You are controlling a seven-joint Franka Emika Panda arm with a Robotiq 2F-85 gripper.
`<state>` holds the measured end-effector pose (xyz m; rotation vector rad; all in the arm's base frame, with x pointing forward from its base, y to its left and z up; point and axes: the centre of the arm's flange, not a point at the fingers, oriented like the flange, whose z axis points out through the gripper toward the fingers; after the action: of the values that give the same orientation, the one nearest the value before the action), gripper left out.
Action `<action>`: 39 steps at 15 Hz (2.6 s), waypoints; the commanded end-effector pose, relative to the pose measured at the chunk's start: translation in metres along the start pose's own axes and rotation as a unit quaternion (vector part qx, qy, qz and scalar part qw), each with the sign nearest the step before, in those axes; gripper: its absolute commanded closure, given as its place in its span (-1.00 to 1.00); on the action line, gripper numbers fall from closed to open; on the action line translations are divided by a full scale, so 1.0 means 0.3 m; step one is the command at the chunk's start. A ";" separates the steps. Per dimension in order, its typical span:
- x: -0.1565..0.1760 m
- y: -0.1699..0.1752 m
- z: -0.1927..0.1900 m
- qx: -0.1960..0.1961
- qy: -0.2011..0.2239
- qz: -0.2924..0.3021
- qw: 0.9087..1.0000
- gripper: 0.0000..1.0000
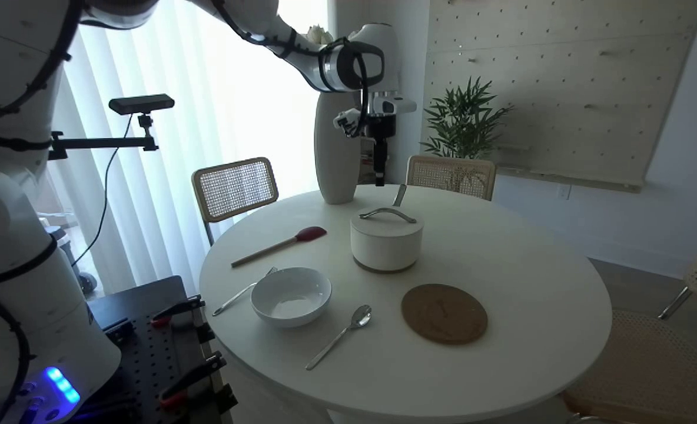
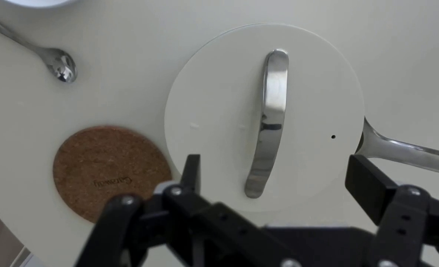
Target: Remove the lid and pick up the object from the pot and put it in the white bowl
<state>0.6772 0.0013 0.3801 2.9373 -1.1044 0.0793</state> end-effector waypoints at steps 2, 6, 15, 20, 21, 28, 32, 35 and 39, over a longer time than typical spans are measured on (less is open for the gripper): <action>0.058 -0.067 0.045 -0.007 0.000 -0.017 1.000 -1.00; 0.080 -0.102 0.093 -0.014 -0.006 -0.018 1.000 -1.00; 0.103 -0.121 0.194 -0.036 -0.043 -0.014 0.998 -1.00; 0.084 -0.097 0.224 -0.049 -0.064 -0.007 0.997 -1.00; 0.080 -0.094 0.228 -0.049 -0.067 -0.006 0.997 -1.00; 0.063 -0.068 0.269 -0.053 -0.079 0.004 0.995 -1.00; 0.053 -0.059 0.311 -0.059 -0.088 0.009 0.994 -1.00; 0.047 -0.053 0.331 -0.061 -0.089 0.009 0.994 -0.76; 0.046 -0.054 0.330 -0.062 -0.085 0.007 0.994 -0.02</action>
<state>0.7074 0.0016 0.2781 2.8646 -1.1074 -0.2301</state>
